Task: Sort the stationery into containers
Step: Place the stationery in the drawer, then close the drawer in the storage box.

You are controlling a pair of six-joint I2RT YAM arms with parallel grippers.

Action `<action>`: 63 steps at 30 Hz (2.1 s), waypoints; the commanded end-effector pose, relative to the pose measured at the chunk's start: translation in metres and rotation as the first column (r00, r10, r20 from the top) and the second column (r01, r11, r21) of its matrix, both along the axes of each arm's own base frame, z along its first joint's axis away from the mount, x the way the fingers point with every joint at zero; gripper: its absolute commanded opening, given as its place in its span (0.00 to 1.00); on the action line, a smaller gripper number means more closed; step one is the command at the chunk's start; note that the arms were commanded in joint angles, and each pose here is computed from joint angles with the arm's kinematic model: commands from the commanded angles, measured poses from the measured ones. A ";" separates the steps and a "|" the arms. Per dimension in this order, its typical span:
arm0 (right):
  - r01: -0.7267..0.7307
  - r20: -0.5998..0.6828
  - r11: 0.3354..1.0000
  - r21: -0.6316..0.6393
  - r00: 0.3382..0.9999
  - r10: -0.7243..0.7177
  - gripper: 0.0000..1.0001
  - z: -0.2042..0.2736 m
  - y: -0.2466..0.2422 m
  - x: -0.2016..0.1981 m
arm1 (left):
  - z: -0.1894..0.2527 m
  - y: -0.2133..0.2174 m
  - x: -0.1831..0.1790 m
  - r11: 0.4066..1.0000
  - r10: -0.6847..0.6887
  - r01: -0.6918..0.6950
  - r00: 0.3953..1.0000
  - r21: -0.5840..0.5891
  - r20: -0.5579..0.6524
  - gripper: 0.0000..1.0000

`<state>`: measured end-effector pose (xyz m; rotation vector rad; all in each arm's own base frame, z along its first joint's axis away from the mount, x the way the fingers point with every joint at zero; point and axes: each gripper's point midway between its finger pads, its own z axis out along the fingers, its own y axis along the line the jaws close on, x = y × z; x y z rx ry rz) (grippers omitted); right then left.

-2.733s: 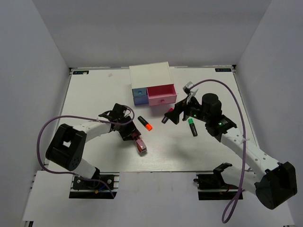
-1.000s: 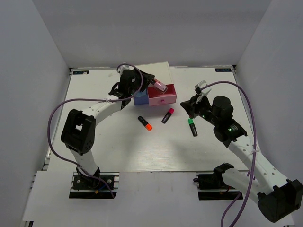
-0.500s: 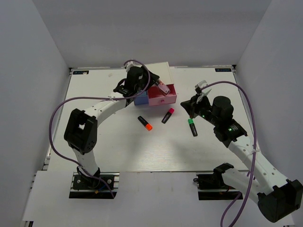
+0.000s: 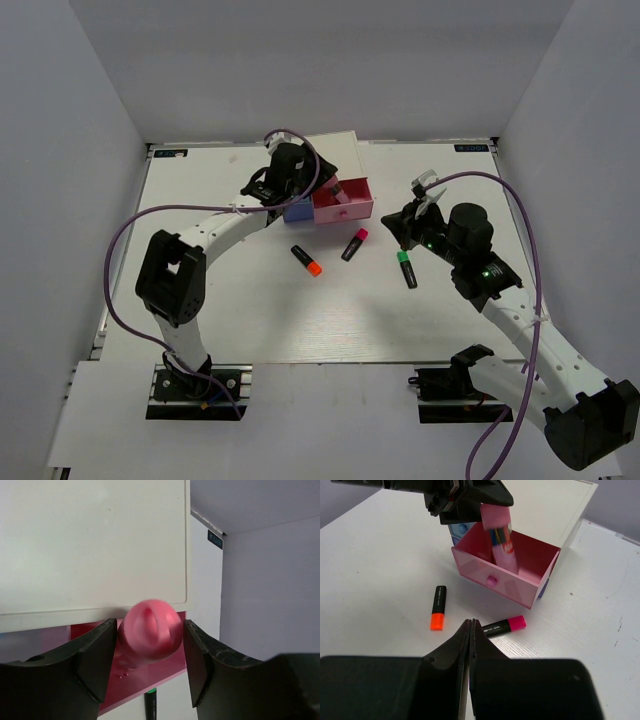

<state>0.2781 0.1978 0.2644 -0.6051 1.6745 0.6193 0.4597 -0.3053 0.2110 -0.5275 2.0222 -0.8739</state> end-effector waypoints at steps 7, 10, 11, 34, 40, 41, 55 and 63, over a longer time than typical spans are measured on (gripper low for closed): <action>-0.009 0.020 1.000 0.028 1.000 0.009 0.04 0.007 0.002 0.001 | 0.049 0.007 -0.009 1.000 0.004 -0.003 0.997 -0.014 0.083 0.72; -0.009 0.020 1.000 0.028 1.000 0.009 0.05 0.006 0.002 0.000 | 0.054 0.011 -0.014 1.000 -0.001 0.001 0.997 -0.001 0.082 0.72; -0.024 0.017 0.999 0.029 1.000 0.024 0.06 0.006 0.006 -0.002 | 0.062 0.014 -0.015 1.000 0.003 -0.004 0.995 0.003 0.104 0.72; -0.064 0.023 0.998 0.006 0.998 0.063 0.13 -0.001 0.010 0.001 | 0.064 0.061 -0.065 0.990 -0.032 0.015 0.992 0.142 0.121 0.15; -0.201 0.063 0.970 -0.139 0.975 0.211 0.22 -0.023 0.022 -0.001 | 0.040 0.072 -0.103 0.977 -0.118 0.103 0.990 0.187 0.073 0.45; -0.224 0.052 0.959 -0.175 0.970 0.236 0.23 -0.035 0.024 0.002 | 0.038 0.076 -0.109 0.977 -0.118 0.103 0.990 0.187 0.073 0.57; -0.498 0.114 0.747 -0.440 0.794 0.597 0.00 -0.067 0.065 0.028 | -0.025 0.137 -0.201 0.987 -0.036 0.038 0.999 0.153 -0.013 0.85; -0.559 0.081 0.628 -0.541 0.709 0.700 0.22 -0.094 0.078 0.040 | -0.038 0.152 -0.217 0.985 0.000 0.008 0.999 0.171 -0.045 0.87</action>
